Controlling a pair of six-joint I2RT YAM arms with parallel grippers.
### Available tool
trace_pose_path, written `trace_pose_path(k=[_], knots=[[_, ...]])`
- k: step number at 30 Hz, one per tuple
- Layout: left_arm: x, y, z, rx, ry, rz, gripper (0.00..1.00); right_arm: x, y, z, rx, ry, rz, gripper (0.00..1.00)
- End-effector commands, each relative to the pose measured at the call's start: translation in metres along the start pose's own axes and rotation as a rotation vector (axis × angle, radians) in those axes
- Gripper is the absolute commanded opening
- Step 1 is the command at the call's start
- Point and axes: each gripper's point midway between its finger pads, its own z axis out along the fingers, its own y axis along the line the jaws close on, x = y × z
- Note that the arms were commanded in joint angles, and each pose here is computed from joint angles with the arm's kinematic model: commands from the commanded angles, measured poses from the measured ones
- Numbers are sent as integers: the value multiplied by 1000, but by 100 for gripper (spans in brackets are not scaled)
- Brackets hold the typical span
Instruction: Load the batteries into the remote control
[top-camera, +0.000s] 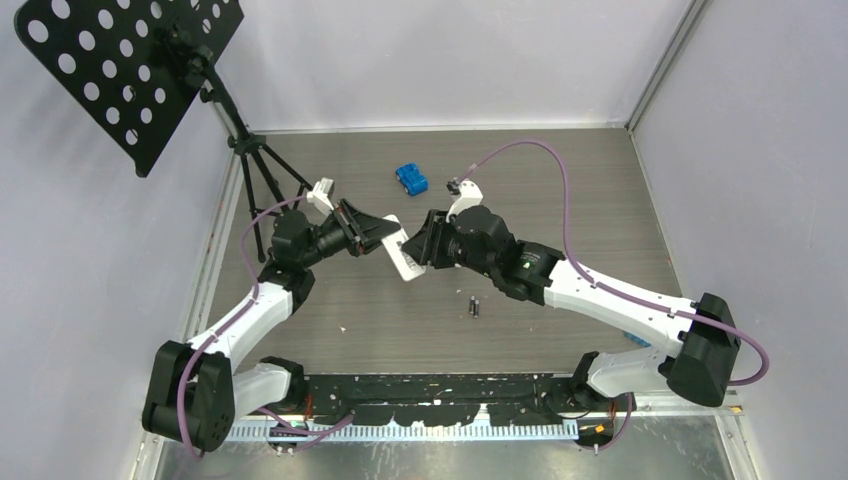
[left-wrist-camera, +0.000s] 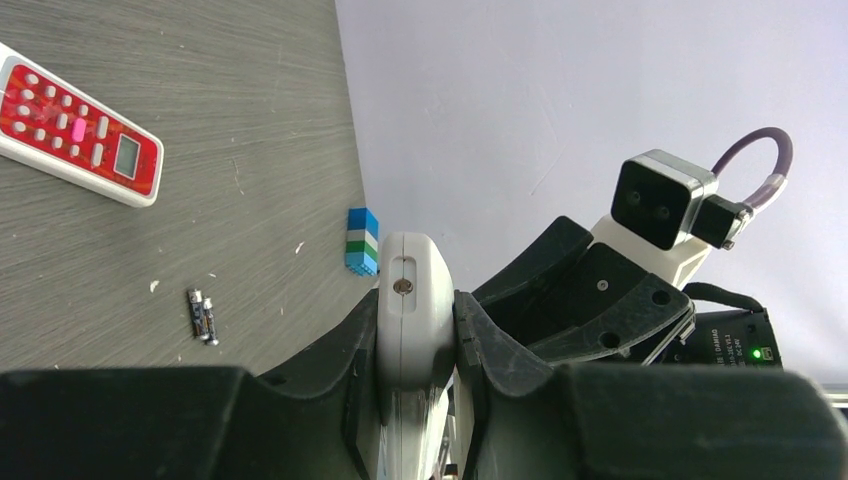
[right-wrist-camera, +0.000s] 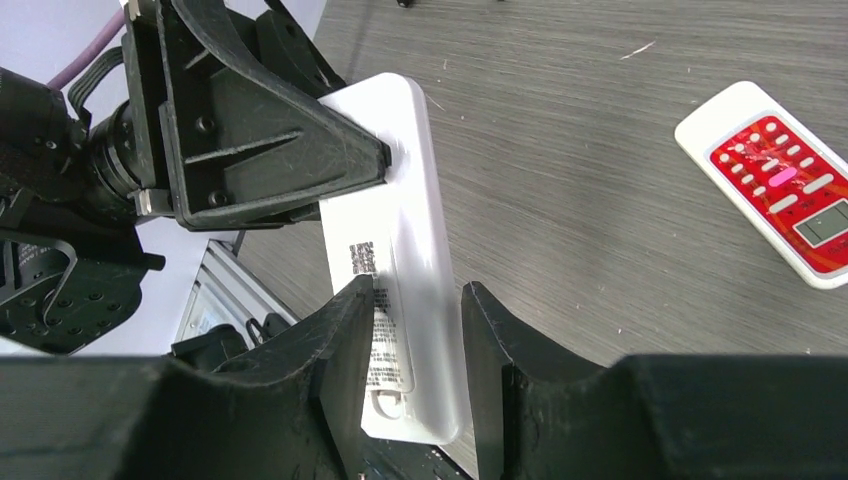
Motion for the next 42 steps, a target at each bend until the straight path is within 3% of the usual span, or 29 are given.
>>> trace_pose_path(k=[1,4,8,11,18,22,27,30,33,36,38,41,42], knots=[[-1,-63,-6,184,21,107,0,6,-7,8,31,21,-40,42],[0,-55,-5,170,21,151,0,0,1,3,-9,11,-60,46],[4,-45,-3,160,50,210,0,-11,19,-13,-112,-20,-80,63],[10,-49,-3,195,101,238,0,-13,39,-29,-259,4,-83,70],[25,-68,-11,295,207,306,0,-8,47,-39,-405,60,-47,72],[34,-84,-19,363,258,352,0,-1,57,-38,-487,105,-43,66],[38,-94,-25,395,264,367,0,3,64,-31,-527,135,-34,52],[38,-95,-26,396,258,367,1,1,71,-31,-570,127,-22,42],[37,-96,-26,397,249,365,5,-1,74,-29,-576,123,-14,25],[34,-97,-25,399,222,372,23,-5,71,-27,-555,102,-10,10],[32,-96,-24,392,201,380,45,-11,61,-23,-492,71,-4,2],[24,-87,-20,330,153,373,71,-20,38,-18,-378,34,-7,0],[22,-82,-19,292,141,376,92,-23,28,-17,-331,23,-6,0]])
